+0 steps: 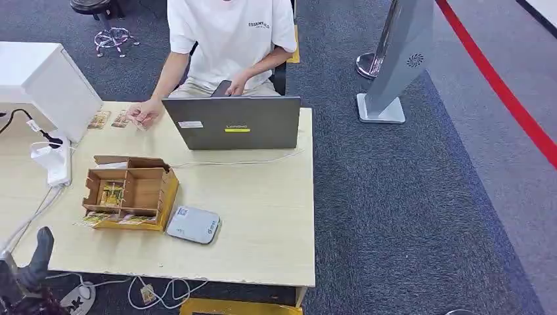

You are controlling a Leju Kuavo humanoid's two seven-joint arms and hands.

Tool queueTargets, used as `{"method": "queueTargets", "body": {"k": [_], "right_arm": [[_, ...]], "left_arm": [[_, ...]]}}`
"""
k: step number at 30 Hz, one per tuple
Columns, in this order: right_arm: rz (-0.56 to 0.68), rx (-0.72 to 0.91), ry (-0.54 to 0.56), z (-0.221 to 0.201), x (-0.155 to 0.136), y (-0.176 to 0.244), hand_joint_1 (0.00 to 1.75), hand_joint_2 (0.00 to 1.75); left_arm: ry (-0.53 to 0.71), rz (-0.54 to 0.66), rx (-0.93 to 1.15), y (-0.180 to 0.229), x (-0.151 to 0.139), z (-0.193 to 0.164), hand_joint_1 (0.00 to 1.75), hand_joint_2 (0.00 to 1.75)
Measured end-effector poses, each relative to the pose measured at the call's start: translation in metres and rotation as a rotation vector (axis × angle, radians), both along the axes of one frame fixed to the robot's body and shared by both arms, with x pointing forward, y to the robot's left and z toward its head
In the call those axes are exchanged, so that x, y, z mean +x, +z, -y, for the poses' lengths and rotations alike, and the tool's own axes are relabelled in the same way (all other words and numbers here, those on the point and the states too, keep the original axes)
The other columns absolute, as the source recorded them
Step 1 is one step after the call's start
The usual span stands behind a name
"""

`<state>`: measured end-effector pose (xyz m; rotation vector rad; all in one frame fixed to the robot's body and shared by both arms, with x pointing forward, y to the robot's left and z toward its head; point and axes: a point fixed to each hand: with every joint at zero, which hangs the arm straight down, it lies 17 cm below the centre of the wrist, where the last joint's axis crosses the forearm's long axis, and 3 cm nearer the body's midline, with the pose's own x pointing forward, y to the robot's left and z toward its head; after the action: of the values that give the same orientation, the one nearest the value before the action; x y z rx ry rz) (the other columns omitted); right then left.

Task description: Pass the card to the sensor for recognition and then transmit it.

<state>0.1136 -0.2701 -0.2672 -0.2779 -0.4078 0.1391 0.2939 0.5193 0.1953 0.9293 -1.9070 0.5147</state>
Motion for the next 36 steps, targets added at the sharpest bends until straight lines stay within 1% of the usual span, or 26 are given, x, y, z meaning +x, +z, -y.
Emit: {"method": "queueTargets", "body": {"k": [5, 8, 14, 17, 21, 29, 30, 31, 36], "right_arm": [[-0.013, -0.001, 0.026, -0.004, 0.000, 0.000, 0.00, 1.75], [-0.021, -0.001, 0.043, -0.007, -0.001, -0.001, 0.00, 1.75], [-0.044, -0.008, 0.079, -0.010, -0.002, -0.002, 0.00, 1.75], [-0.049, -0.009, 0.089, -0.011, -0.002, -0.002, 0.00, 1.75], [-0.065, -0.013, 0.113, -0.014, -0.004, -0.003, 0.00, 1.75], [-0.088, -0.024, 0.165, -0.020, -0.005, -0.003, 0.00, 1.75], [-0.090, -0.024, 0.170, -0.021, -0.005, -0.003, 0.00, 1.75], [-0.094, -0.025, 0.178, -0.022, -0.005, -0.003, 0.00, 1.75], [-0.101, -0.032, 0.194, -0.023, -0.005, -0.003, 0.00, 1.75]], "left_arm": [[-0.043, -0.062, 0.150, 0.028, 0.042, 0.022, 0.00, 1.75], [-0.052, -0.091, 0.236, 0.044, 0.061, 0.033, 0.00, 1.75], [-0.030, -0.158, 0.415, 0.070, 0.094, 0.052, 0.00, 1.75], [-0.010, -0.178, 0.473, 0.078, 0.103, 0.056, 0.00, 1.75], [0.050, -0.216, 0.584, 0.093, 0.116, 0.059, 0.00, 1.75], [0.163, -0.249, 0.777, 0.122, 0.138, 0.071, 0.00, 1.75], [0.178, -0.248, 0.799, 0.125, 0.140, 0.072, 0.54, 1.75], [0.201, -0.248, 0.832, 0.131, 0.143, 0.074, 1.75, 1.75], [0.259, -0.250, 0.917, 0.143, 0.148, 0.079, 1.75, 1.75]]}}
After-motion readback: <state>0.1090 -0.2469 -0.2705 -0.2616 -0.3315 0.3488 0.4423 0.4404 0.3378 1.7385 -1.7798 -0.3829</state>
